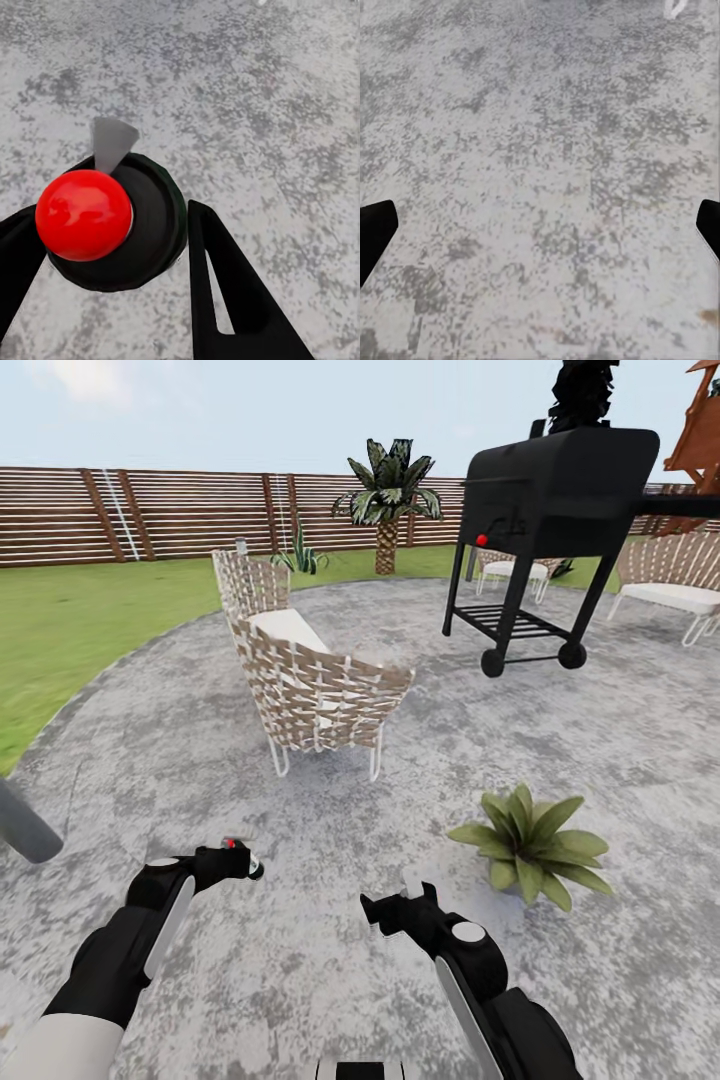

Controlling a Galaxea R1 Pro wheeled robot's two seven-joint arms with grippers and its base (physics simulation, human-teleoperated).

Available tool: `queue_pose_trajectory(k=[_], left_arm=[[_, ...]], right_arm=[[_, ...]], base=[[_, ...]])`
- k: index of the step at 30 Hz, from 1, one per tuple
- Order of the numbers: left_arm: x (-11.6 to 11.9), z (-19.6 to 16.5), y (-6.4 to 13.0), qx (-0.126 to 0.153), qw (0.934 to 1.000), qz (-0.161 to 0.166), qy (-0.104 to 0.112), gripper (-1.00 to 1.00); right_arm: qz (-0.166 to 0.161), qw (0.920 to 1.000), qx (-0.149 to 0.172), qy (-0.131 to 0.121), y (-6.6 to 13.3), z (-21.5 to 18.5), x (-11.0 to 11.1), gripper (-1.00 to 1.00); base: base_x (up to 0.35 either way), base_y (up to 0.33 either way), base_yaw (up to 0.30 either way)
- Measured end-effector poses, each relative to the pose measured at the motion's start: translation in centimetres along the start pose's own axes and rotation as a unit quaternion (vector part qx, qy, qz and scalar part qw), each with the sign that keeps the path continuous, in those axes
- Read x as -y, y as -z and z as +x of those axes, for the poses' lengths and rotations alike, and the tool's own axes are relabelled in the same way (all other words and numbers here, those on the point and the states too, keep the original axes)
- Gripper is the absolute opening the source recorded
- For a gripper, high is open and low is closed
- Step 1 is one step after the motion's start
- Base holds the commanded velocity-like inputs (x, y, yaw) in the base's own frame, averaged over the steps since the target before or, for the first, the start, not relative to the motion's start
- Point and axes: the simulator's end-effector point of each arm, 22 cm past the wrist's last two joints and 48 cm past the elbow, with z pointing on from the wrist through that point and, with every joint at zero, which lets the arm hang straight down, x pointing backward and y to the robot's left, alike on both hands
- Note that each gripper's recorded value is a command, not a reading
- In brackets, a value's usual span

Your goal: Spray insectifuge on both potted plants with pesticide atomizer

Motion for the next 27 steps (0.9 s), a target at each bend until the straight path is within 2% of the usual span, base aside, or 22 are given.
queue_pose_trajectory(k=[9,19,27], left_arm=[[0.03,0.03,-0.03,0.0,1.0,0.0,0.0,-1.0],[0.19,-0.12,0.06,0.001,1.0,0.001,-0.001,-1.0],[0.28,-0.13,0.05,0.001,1.0,0.002,0.0,-1.0]], right_arm=[[0.0,1.0,0.002,0.0,0.05,-0.15,0.05,1.0],[0.001,1.0,0.004,0.0,0.18,-0.39,0.05,1.0],[0.002,1.0,0.003,0.001,0.16,-0.26,0.21,1.0]], base=[[0.08,0.0,-0.014],[0.005,0.0,-0.151],[0.0,0.0,-0.007]])
